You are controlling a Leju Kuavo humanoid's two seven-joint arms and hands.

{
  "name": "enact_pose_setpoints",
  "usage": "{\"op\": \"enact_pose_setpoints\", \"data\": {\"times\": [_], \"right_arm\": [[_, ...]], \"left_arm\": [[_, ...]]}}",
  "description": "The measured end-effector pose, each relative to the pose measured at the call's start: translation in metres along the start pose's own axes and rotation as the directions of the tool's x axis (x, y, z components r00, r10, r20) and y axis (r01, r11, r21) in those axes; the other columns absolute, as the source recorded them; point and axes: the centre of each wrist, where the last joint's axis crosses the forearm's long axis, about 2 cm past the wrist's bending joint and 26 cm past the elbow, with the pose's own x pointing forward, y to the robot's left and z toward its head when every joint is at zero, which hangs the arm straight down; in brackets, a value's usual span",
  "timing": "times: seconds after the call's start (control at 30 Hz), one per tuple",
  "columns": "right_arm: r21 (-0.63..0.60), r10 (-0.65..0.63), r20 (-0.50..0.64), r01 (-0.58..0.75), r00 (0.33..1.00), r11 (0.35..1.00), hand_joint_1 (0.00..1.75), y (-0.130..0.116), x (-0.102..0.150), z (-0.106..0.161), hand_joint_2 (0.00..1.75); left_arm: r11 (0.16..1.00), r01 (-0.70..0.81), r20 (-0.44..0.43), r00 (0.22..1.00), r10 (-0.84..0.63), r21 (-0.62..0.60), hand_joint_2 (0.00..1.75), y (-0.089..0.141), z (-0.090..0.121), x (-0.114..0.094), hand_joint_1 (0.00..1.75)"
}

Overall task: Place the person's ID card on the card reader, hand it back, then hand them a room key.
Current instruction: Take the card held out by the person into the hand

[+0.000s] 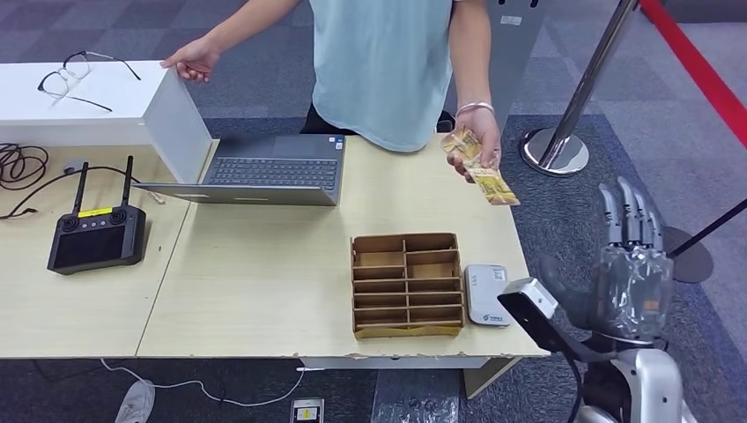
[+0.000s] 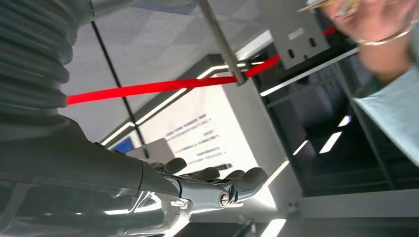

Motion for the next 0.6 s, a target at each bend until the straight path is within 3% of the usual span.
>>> {"op": "enact_pose_setpoints", "data": {"times": [0.27, 0.6], "right_arm": [[0.014, -0.012, 0.099, 0.011, 0.995, 1.0, 0.0, 0.009, 0.018, -0.009, 1.75], [0.034, -0.024, 0.131, 0.019, 0.991, 0.999, 0.0, 0.017, 0.025, -0.011, 1.75]], "left_arm": [[1.0, 0.027, 0.008, 1.0, -0.027, -0.013, 0.0, 0.0, 0.0, 0.0, 0.0], [0.999, 0.042, 0.012, 0.999, -0.042, -0.012, 0.0, 0.001, 0.0, -0.001, 0.0]]}}
